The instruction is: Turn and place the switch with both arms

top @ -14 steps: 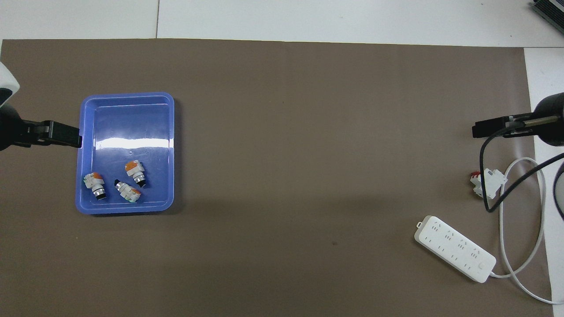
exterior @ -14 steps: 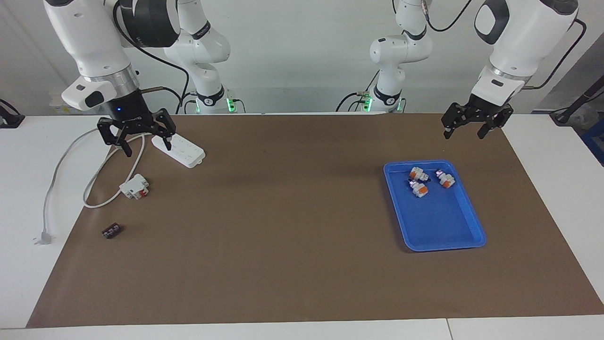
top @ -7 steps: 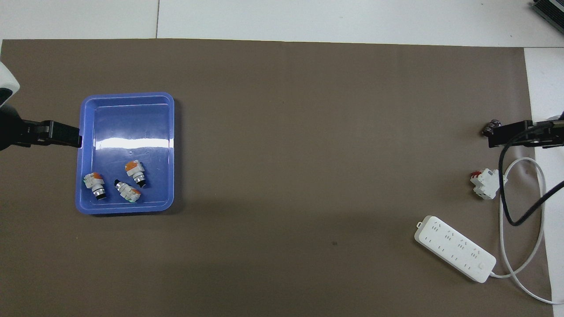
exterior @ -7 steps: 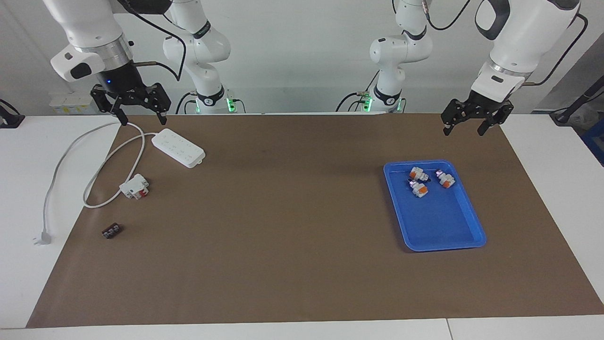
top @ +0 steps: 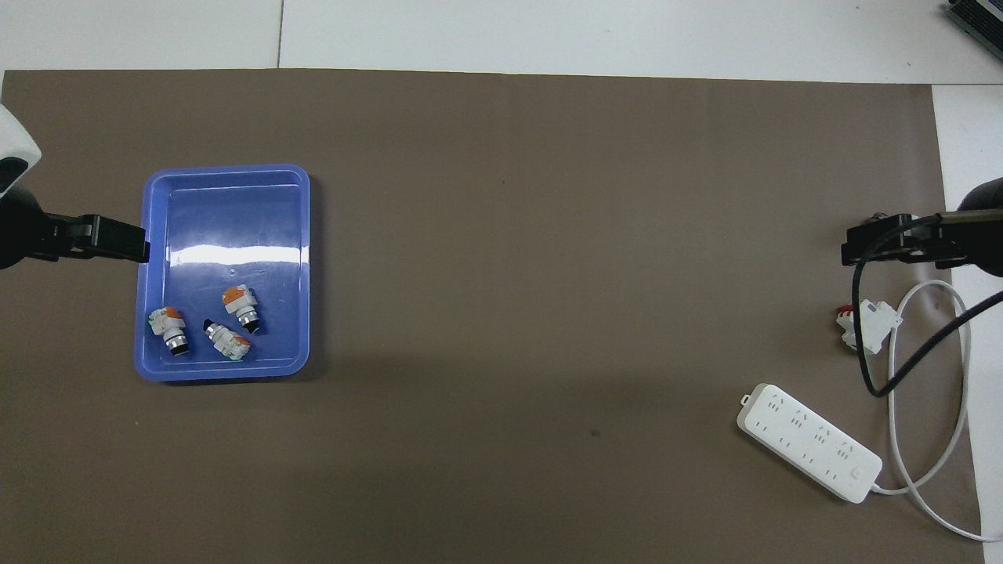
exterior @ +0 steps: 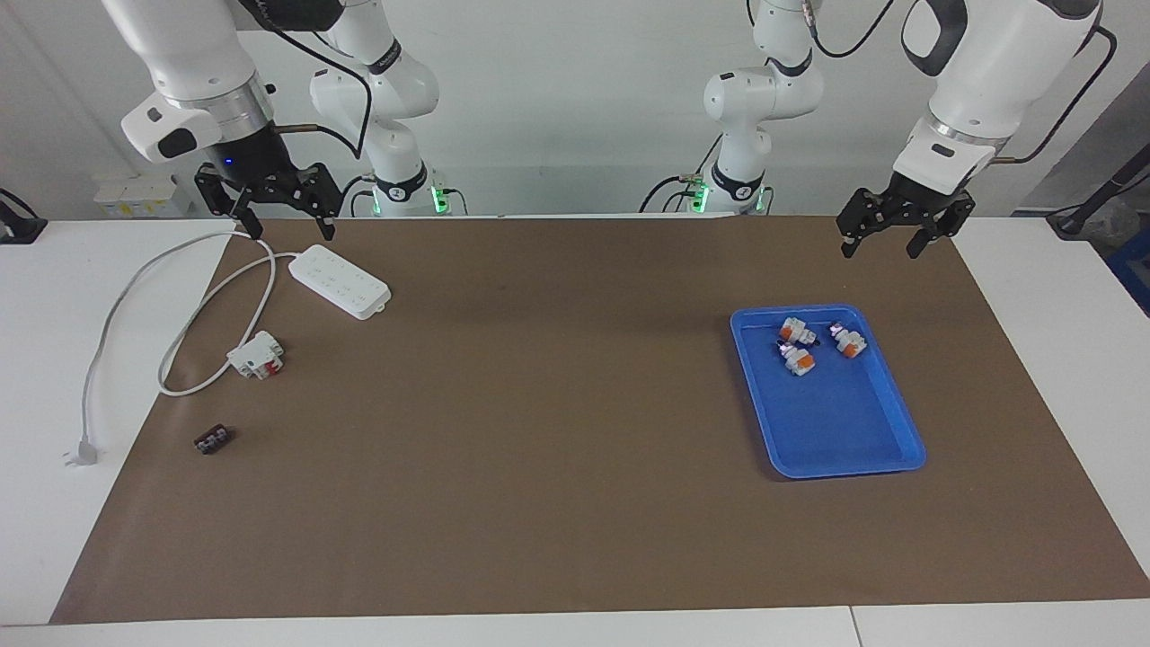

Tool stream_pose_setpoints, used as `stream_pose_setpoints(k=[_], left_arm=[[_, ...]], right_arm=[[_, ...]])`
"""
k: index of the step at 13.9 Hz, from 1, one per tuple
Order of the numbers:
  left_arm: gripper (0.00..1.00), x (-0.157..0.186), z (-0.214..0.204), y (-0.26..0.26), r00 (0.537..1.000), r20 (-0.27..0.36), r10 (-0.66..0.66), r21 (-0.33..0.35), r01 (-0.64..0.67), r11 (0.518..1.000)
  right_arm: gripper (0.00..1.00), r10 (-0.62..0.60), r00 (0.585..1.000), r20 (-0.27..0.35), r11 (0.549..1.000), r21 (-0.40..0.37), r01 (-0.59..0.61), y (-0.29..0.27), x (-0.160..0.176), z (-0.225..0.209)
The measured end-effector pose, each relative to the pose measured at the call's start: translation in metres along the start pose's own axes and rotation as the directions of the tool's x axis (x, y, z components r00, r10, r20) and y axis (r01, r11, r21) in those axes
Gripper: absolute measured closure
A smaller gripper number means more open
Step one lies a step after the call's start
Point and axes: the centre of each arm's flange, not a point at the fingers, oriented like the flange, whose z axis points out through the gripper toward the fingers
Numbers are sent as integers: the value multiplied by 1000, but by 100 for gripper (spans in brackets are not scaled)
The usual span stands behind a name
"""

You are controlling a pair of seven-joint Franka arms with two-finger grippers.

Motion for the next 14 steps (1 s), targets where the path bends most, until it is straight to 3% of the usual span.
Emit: stream_pose_setpoints(k=[14], left_arm=[[0,0,0,3,1000,-2,9,-8,-9,1000]], right_arm=[[0,17,1000,15,1000,-2,-17,9,1,6]])
